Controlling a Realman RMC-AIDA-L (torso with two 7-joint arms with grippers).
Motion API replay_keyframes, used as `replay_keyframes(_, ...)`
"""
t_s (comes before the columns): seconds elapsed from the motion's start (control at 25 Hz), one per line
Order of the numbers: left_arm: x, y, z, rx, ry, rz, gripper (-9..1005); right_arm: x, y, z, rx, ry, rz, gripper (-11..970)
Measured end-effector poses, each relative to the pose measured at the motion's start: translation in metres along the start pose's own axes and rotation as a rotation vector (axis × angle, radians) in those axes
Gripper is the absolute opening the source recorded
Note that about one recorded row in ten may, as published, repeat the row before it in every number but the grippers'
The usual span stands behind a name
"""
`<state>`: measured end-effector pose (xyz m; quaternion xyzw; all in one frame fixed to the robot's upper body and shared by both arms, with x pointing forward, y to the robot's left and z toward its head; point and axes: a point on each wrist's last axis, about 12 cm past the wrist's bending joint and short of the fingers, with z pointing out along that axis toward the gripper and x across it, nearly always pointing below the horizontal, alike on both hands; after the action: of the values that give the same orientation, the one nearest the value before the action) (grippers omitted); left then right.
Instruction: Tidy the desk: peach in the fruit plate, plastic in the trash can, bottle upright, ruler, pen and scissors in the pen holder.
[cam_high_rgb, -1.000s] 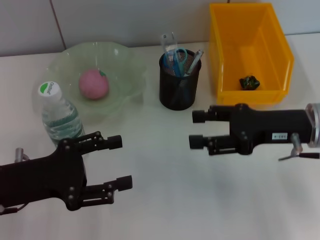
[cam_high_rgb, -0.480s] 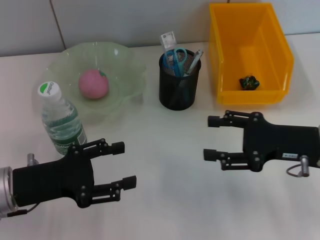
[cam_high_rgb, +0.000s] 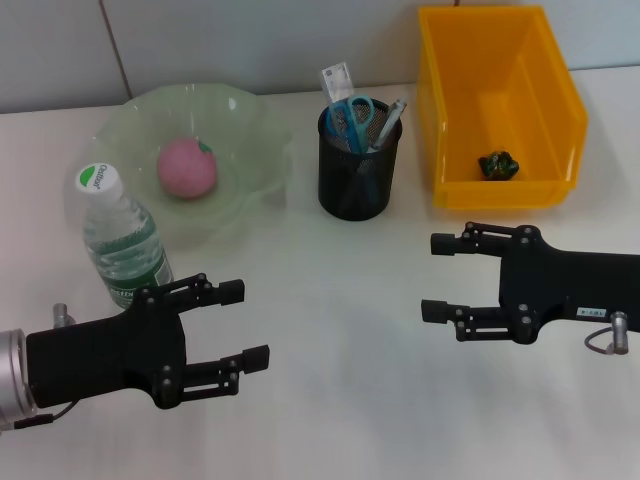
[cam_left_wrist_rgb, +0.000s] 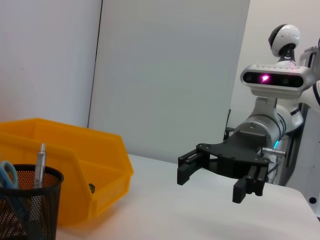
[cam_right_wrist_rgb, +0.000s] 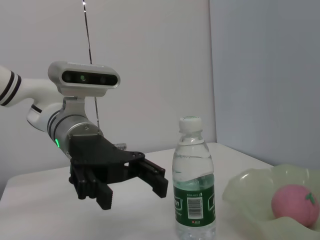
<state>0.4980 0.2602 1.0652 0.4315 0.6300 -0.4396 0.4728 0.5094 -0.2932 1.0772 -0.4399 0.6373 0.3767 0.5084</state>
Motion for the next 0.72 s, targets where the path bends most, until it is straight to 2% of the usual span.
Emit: replay_keyframes(0.72,-0.0004,0.0,-0.0022,0.009,0.008,0.001,795,-0.0011,-0.0009,0.0033,0.0,-0.003,-0.005,777)
